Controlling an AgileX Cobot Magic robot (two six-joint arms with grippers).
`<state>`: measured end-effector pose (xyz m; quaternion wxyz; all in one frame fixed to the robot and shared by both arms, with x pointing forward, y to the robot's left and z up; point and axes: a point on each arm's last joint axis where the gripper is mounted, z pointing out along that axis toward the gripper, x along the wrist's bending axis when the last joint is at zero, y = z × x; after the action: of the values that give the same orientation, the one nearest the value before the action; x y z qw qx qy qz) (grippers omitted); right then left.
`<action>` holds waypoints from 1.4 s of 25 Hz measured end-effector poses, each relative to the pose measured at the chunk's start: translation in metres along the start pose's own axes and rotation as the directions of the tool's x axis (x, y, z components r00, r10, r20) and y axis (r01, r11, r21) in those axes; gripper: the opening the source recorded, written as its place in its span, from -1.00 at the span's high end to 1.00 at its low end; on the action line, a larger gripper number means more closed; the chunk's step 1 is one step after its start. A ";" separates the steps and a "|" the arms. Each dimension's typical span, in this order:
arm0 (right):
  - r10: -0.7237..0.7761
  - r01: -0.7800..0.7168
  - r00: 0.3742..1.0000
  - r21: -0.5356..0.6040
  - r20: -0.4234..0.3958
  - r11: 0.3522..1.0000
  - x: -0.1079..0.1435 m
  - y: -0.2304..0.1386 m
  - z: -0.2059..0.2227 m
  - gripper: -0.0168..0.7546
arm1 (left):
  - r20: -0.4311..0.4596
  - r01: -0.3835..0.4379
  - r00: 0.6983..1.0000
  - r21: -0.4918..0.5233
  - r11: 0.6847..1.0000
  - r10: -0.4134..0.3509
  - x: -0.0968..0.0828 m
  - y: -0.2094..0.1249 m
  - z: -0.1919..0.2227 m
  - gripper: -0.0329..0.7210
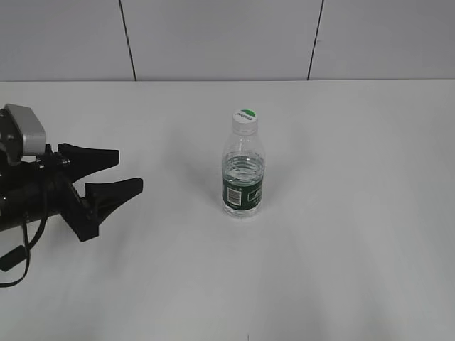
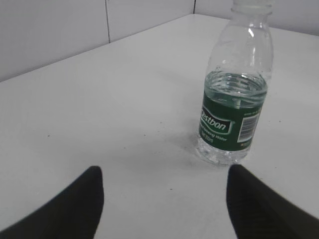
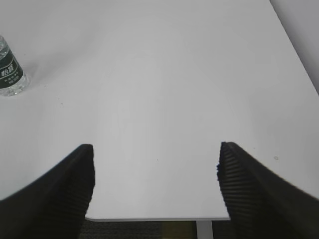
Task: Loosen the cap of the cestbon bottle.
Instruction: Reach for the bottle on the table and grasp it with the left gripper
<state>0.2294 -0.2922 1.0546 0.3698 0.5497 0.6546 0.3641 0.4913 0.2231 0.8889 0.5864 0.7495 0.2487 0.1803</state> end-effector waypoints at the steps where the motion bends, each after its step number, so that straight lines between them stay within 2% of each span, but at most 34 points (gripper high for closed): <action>1: 0.000 0.000 1.000 0.000 0.000 1.000 0.000 0.000 0.000 -0.57 | 0.007 0.008 1.000 -0.002 1.000 -0.008 0.001 0.000 0.001 -0.34; 5: 0.000 0.000 1.000 0.000 0.000 1.000 0.000 0.000 0.000 -0.57 | 0.062 0.001 0.998 0.006 1.000 -0.001 0.004 -0.003 0.008 -0.35; 10: 0.000 0.000 1.000 0.000 0.000 1.000 0.000 0.000 0.000 -0.57 | 0.126 -0.055 0.991 -0.003 0.998 0.055 0.007 0.000 0.014 -0.35; 27: 0.000 0.000 1.000 0.000 0.000 1.000 0.000 0.000 0.000 -0.57 | 0.136 -0.069 0.988 -0.009 0.998 0.070 0.010 0.002 0.016 -0.36; 31: 0.000 0.000 1.000 0.000 0.000 1.000 0.000 0.000 0.000 -0.57 | 0.148 -0.054 0.988 0.002 0.999 0.053 0.008 -0.003 0.019 -0.48; 35: 0.000 0.000 1.000 0.000 0.000 1.000 0.000 0.000 0.000 -0.57 | 0.194 -0.051 0.980 0.011 0.999 0.048 -0.003 -0.006 0.028 -0.54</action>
<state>0.2294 -0.2922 1.0546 0.3698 0.5497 0.6546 0.3641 0.5036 0.2005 0.8765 0.5973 0.7740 0.1731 0.1192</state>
